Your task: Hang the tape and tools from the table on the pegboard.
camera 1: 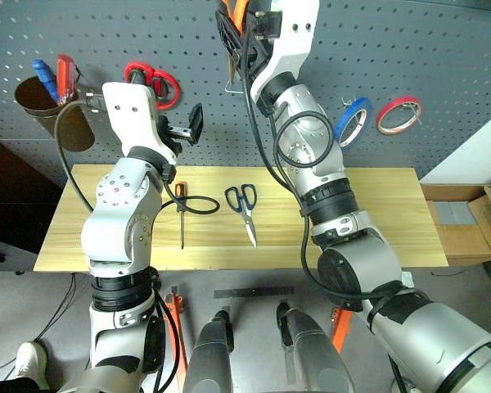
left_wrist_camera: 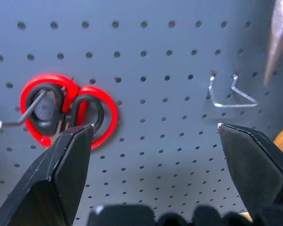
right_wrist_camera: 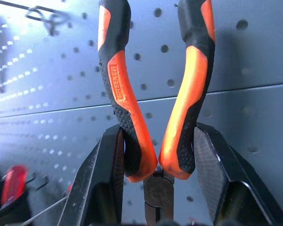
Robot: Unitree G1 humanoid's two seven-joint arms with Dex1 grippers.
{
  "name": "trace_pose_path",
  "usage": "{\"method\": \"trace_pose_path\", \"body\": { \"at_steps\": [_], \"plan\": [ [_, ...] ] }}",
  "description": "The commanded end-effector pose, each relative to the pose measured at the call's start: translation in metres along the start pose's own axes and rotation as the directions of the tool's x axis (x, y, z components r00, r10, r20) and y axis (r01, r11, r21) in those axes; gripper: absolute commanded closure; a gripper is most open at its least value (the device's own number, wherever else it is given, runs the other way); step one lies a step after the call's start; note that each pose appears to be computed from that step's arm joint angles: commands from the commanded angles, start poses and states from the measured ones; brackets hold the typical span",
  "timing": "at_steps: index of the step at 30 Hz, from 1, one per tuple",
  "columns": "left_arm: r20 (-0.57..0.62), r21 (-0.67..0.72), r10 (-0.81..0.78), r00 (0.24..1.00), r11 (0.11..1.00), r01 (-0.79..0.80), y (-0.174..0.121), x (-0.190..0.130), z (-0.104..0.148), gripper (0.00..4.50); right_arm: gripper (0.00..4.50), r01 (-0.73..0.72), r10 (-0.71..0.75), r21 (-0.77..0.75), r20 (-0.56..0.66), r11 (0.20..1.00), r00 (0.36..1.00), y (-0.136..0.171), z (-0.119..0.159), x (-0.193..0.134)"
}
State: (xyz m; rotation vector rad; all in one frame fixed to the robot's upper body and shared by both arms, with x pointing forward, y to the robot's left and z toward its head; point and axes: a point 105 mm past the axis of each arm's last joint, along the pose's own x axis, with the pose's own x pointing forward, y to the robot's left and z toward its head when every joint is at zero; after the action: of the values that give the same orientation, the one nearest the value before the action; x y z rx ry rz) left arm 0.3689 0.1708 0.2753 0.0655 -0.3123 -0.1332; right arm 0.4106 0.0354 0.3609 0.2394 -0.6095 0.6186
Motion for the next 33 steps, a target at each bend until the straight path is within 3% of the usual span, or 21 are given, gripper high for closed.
{"method": "trace_pose_path", "body": {
  "at_steps": [1,8,19,33],
  "plan": [
    [0.05,0.015,-0.026,0.998,1.0,0.026,-0.006,-0.001,0.009,0.0,2.79,0.003,0.001,-0.029,0.115,1.0,0.993,0.012,0.021,0.011],
    [0.039,0.003,-0.059,0.997,0.998,0.059,-0.016,-0.001,0.007,0.0,2.79,0.054,-0.04,-0.111,0.119,0.992,0.992,0.004,0.011,0.012],
    [0.044,-0.003,-0.076,0.996,0.997,0.076,-0.019,0.002,0.018,0.0,2.79,0.141,-0.117,-0.178,0.138,0.974,0.984,-0.017,0.022,0.015],
    [-0.016,-0.005,-0.079,0.997,0.997,0.079,-0.021,-0.01,0.012,0.0,2.79,0.183,-0.196,-0.173,-0.059,0.968,0.979,-0.035,-0.014,0.01]
  ]
}}
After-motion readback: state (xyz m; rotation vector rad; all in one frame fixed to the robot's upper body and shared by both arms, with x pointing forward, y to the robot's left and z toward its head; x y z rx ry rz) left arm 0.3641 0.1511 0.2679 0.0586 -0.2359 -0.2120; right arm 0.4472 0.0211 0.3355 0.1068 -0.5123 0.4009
